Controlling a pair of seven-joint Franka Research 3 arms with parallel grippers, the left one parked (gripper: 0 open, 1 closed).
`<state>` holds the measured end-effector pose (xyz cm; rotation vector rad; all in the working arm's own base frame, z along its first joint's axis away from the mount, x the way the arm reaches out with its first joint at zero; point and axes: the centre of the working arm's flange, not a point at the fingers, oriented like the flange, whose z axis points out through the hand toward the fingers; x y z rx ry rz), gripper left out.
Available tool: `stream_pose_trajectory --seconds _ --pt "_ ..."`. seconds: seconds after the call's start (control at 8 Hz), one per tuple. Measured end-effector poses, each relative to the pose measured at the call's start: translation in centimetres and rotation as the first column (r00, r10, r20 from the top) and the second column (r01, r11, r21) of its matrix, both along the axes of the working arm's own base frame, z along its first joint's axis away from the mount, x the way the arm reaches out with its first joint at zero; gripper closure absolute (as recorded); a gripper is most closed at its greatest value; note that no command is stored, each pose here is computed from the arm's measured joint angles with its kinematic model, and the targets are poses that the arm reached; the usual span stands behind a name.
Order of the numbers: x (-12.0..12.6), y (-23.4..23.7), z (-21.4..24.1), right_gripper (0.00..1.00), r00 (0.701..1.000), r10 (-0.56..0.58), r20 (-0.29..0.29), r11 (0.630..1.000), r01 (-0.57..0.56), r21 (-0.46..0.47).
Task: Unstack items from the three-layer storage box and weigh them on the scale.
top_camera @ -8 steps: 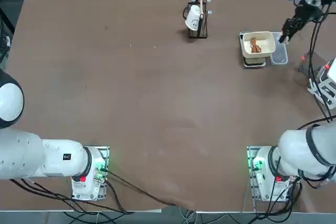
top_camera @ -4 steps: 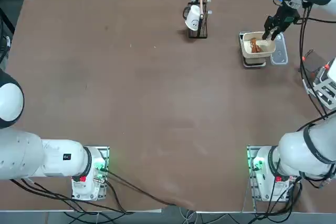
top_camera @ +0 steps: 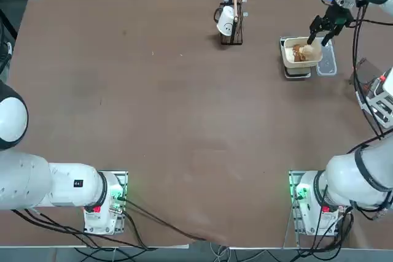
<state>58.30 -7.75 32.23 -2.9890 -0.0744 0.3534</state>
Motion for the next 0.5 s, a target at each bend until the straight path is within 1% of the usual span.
stream_pose_trajectory --seconds 0.12,0.25,0.38,0.5 --pt "-0.5 -0.9 0.8 0.01 0.997 0.075 -0.02 0.996 -0.076 -0.056" --pt "-0.9 -2.2 1.3 0.04 0.985 0.168 -0.044 0.979 -0.172 -0.113" --pt "-1.3 -4.3 1.3 0.06 0.957 0.282 -0.071 0.948 -0.29 -0.132" --pt "-1.9 -6.7 1.1 0.21 0.918 0.386 -0.088 0.913 -0.394 -0.107"
